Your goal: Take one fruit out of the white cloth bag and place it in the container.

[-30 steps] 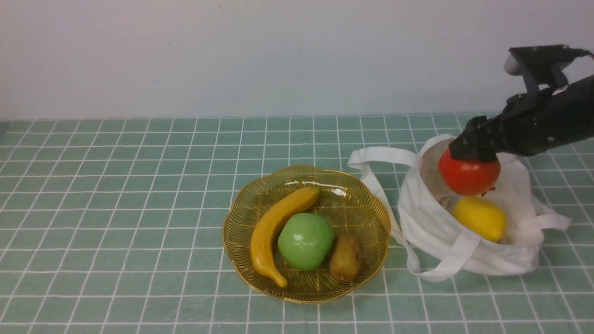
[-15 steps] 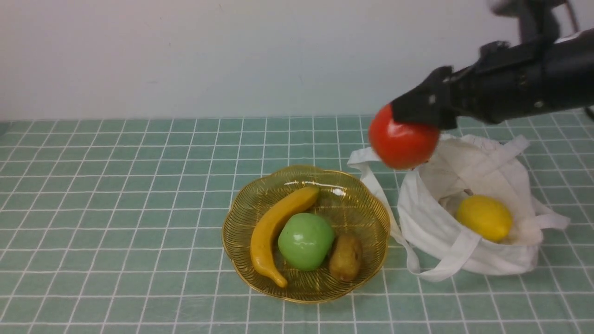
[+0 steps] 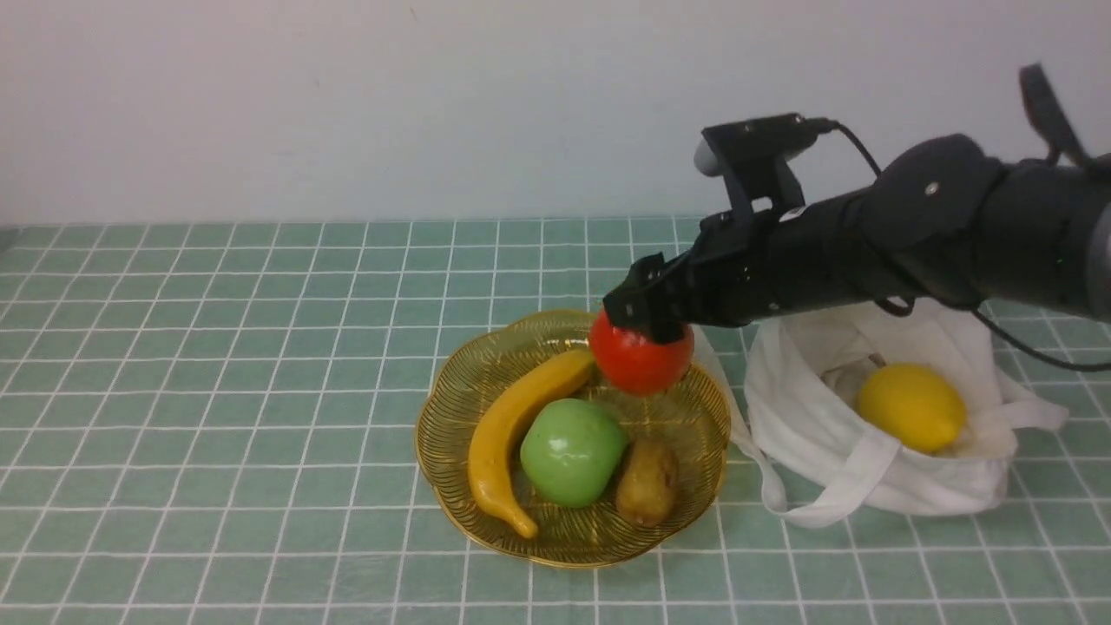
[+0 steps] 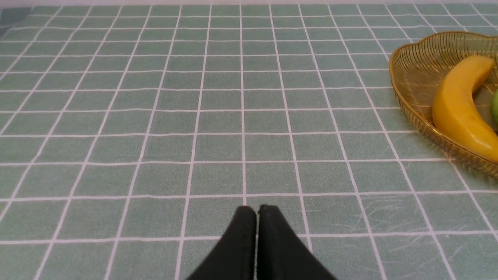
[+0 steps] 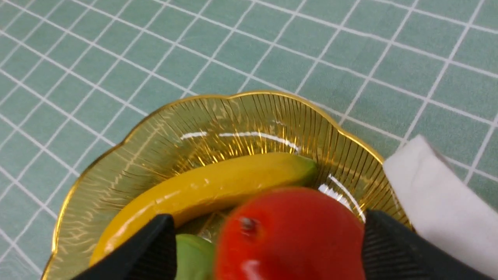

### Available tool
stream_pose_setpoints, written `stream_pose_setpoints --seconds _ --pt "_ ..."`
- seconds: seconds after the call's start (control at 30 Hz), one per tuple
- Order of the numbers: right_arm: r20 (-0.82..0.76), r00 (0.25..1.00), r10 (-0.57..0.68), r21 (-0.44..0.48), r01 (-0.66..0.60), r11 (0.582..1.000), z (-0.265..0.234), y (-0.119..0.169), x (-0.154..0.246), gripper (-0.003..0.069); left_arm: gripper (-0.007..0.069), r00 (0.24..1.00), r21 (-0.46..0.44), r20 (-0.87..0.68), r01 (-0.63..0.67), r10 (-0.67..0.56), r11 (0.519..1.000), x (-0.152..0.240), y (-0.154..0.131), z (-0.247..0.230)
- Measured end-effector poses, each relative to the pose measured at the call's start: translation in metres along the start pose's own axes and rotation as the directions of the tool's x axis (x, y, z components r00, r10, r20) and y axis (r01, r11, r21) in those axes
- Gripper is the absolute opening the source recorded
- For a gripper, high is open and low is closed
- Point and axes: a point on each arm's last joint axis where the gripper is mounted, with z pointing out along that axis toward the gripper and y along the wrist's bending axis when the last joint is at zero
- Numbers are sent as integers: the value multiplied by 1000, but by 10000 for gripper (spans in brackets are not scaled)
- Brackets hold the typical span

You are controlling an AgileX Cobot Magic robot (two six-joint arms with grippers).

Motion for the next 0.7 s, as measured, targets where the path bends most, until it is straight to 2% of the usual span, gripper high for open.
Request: stream_pose_setpoints --seconds 0.13,0.3,0.37,0.5,0.7 --pt "-45 999 3 -37 -5 999 2 3 5 683 -8 1000 0 0 0 0 1000 0 0 0" --pt "-62 997 -54 -96 48 994 -12 12 -7 689 -8 1000 0 0 0 0 1000 0 0 0" --pt "-57 995 -79 -136 71 988 -27 20 -19 667 -8 1000 0 0 0 0 1000 0 0 0" --pt "-51 990 -134 -186 123 975 -69 36 -46 551 -8 1000 0 0 0 0 1000 0 0 0" --pt "-159 981 -106 -183 76 980 -135 54 -65 277 -8 1000 0 0 0 0 1000 0 0 0"
